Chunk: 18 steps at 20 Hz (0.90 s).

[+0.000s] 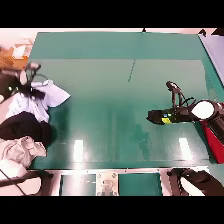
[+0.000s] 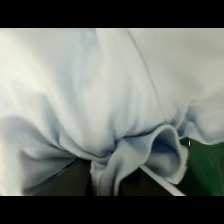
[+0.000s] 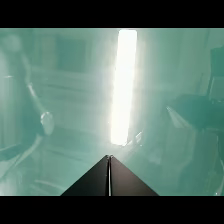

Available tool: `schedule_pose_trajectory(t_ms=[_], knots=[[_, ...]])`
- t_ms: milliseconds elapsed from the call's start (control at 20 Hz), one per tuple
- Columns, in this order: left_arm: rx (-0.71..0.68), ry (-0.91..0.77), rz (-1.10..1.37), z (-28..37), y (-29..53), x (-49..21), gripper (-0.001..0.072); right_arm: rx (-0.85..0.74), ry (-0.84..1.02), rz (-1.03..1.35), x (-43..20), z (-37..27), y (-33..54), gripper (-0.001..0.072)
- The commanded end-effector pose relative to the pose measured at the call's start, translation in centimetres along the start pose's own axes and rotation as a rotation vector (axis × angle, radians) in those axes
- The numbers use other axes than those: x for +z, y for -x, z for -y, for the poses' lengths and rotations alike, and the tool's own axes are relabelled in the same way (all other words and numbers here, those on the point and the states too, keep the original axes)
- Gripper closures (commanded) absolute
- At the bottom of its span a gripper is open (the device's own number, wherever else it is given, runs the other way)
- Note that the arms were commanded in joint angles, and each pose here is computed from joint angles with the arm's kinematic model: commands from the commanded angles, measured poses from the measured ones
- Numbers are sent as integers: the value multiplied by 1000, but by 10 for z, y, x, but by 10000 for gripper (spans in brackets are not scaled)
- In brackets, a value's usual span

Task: Fold the shirts.

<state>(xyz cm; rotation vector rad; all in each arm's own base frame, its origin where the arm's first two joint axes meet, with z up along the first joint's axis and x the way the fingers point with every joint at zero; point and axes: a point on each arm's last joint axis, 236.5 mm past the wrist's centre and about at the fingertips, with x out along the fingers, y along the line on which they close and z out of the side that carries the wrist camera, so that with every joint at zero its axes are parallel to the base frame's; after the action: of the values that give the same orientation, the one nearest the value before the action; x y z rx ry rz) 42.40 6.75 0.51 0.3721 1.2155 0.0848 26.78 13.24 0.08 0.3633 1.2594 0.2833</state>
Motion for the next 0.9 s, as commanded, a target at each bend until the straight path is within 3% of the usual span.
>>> schedule_pose_trajectory(t_ms=[0, 200, 450, 500, 550, 600, 650, 850], knots=[[-60, -35, 274, 35, 118, 75, 684, 1, 0, 0, 0, 0, 0, 698], [-430, -102, 517, 158, 240, 100, 684, 3, -1, 0, 0, -1, 0, 698], [-754, -208, 423, 305, 242, 75, 682, 3, -2, 0, 0, -1, 0, 696], [-795, -217, 387, 332, 230, 67, 643, 3, -1, 0, 0, -1, 0, 679], [-831, -217, 351, 354, 221, 61, 254, 3, -2, 1, 0, -1, 1, 529], [-851, -191, 297, 366, 210, 57, -13, 4, -1, 3, 1, -2, 2, 358], [-850, -178, 264, 367, 203, 54, -13, 2, 1, 0, 3, -2, 6, 257], [-765, -147, 97, 288, 188, 47, -13, -29, -99, 73, 37, 30, 38, 256]])
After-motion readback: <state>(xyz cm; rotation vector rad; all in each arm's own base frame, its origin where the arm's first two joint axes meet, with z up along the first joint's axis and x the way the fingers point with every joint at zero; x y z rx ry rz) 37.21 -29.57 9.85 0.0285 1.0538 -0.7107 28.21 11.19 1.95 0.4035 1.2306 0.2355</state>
